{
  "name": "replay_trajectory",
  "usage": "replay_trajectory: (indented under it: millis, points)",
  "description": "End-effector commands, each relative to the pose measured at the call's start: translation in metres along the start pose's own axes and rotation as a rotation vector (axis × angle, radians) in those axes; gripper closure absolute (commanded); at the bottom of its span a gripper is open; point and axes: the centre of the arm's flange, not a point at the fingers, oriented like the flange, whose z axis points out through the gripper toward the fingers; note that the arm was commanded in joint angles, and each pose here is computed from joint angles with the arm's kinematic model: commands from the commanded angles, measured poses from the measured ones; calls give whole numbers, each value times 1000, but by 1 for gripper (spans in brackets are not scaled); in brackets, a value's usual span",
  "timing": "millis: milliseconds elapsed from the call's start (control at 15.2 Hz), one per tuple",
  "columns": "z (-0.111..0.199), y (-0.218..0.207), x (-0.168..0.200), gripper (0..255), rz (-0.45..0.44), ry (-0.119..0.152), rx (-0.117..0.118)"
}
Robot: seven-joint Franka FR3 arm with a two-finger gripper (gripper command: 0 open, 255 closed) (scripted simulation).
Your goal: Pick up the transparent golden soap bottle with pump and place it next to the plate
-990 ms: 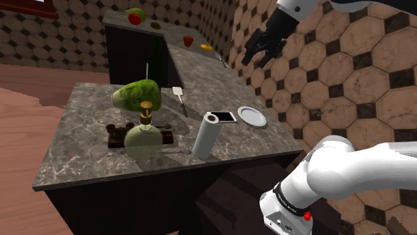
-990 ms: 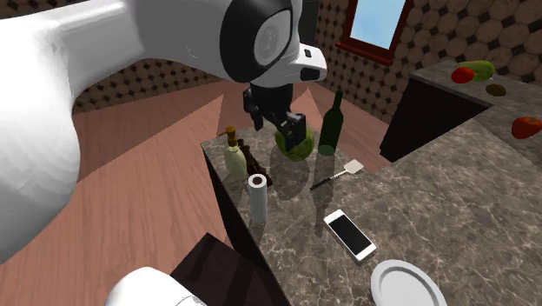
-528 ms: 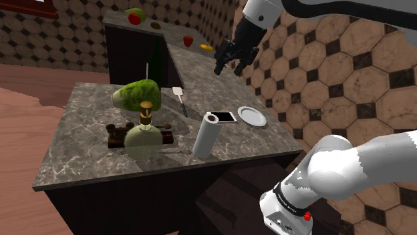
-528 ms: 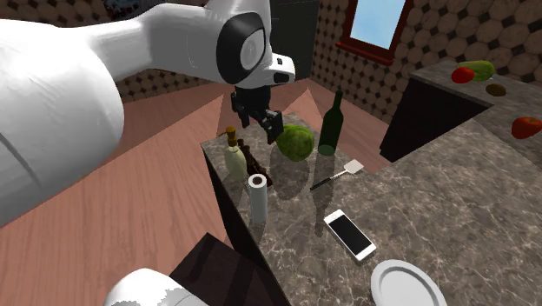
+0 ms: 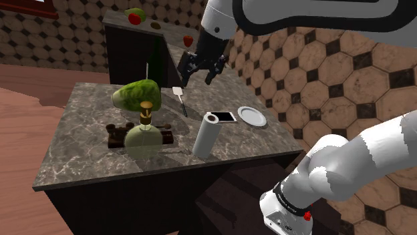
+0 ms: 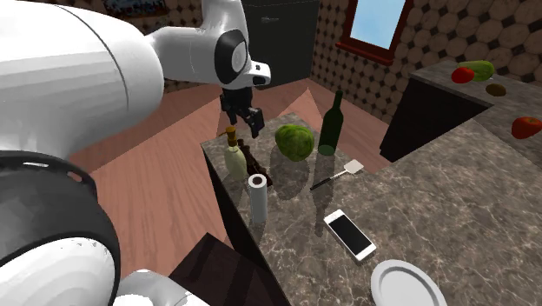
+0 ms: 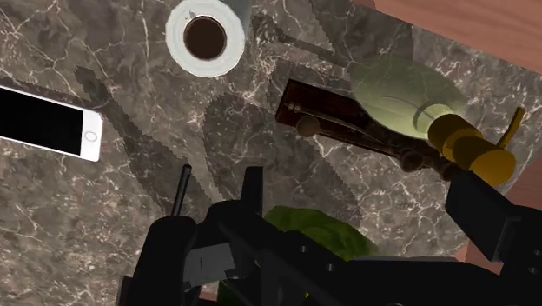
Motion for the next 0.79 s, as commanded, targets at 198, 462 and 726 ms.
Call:
replay_trajectory:
  millis: [198, 462, 726]
  points:
    - [35, -55, 19, 0, -12, -18, -16]
    - [65, -100, 32, 0, -22, -31, -30]
    - [91, -139, 42, 0, -31, -43, -42]
